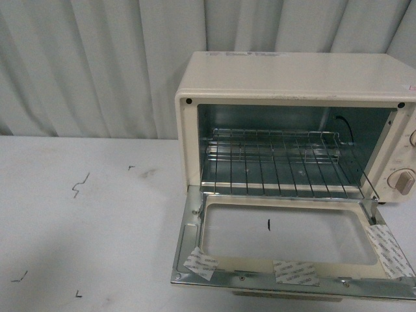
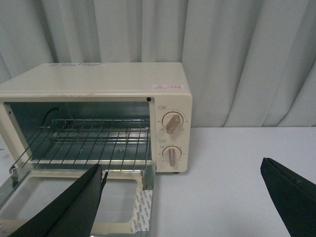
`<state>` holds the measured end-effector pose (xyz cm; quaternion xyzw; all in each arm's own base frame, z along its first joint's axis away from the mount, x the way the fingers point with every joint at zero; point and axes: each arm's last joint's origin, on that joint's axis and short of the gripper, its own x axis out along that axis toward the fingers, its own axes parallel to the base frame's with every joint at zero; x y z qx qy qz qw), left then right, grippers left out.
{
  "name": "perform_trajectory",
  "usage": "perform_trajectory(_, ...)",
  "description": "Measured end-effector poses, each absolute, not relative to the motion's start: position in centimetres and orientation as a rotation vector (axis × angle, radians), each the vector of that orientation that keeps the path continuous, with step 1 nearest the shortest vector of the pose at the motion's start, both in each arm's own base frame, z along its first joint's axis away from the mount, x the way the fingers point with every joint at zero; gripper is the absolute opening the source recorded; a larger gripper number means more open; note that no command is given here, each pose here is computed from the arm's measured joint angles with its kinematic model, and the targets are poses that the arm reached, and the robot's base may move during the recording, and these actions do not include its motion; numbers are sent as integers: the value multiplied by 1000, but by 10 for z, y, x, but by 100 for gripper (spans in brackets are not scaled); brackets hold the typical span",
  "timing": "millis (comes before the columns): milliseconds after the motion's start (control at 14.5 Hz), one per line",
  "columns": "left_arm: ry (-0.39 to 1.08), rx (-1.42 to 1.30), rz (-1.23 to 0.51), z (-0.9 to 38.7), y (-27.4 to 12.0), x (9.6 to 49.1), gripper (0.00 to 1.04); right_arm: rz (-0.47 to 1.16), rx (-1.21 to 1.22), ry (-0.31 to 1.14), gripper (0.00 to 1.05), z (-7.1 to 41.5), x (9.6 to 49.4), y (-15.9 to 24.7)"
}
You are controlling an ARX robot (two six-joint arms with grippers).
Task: Open oven
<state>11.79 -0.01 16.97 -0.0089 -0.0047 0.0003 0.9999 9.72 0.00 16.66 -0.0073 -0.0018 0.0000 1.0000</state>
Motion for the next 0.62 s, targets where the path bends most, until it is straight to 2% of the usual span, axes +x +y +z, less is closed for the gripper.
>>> perform_trajectory(551, -11, -18, 0, 169, 0, 108, 2, 0, -15, -4, 98, 167, 97, 0)
perform_trajectory(620, 36, -17, 2, 164, 0, 103, 2, 0, -15, -4, 98, 167, 97, 0)
